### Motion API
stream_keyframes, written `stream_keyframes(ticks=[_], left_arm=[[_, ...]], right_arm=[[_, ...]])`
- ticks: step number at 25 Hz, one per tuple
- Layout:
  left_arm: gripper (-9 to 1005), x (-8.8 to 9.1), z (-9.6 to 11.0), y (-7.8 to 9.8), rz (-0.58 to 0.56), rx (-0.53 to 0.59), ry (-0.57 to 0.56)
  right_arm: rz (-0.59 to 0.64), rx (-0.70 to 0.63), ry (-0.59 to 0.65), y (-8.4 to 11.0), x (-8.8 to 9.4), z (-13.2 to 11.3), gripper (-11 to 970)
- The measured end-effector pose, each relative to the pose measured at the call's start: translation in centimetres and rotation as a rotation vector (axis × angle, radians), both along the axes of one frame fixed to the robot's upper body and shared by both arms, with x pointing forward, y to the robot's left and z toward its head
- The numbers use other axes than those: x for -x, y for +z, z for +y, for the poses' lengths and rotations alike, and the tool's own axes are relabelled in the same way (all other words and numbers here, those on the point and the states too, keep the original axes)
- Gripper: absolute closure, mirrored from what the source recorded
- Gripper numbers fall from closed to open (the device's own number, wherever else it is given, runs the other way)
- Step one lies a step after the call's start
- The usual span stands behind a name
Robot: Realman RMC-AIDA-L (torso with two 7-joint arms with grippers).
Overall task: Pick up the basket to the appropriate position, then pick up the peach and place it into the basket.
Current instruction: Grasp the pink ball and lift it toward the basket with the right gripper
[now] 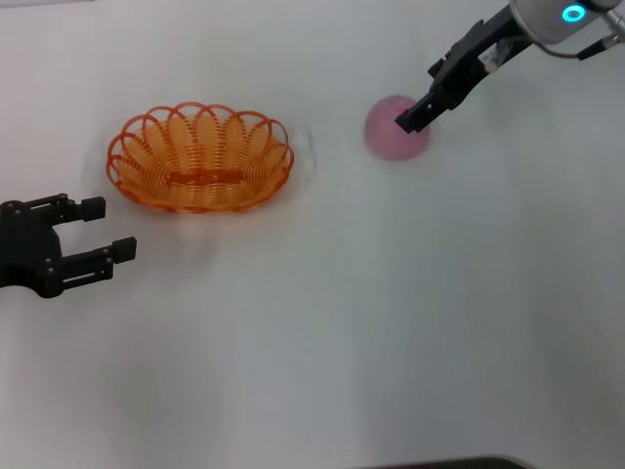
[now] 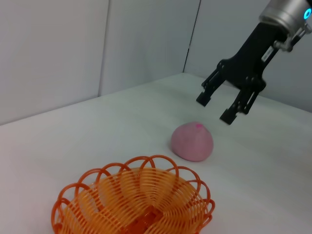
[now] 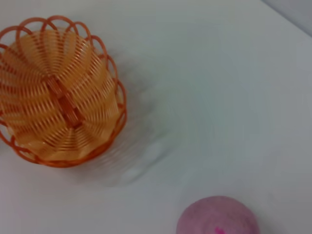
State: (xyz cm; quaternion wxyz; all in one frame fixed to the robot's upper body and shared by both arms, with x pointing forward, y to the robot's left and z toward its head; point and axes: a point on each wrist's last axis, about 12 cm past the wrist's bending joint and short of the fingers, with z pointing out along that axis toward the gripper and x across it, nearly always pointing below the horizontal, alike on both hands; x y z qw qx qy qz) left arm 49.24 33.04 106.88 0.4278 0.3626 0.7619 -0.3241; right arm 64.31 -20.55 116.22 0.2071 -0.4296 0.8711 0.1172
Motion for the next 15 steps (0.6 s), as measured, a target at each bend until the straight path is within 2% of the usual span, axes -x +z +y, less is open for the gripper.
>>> stream_keyframes(ticks=[8, 15], left_arm=[[301, -0.1, 0.0, 0.0, -0.002, -0.001, 0.004], [301, -0.2, 0.0, 0.0, -0.003, -0.001, 0.005]], right_arm=[[-0.005, 0.020, -0.024, -3.0, -0.6, 0.9, 35], [-0.010, 0.043, -0.017, -3.9, -0.7, 1.5, 35]])
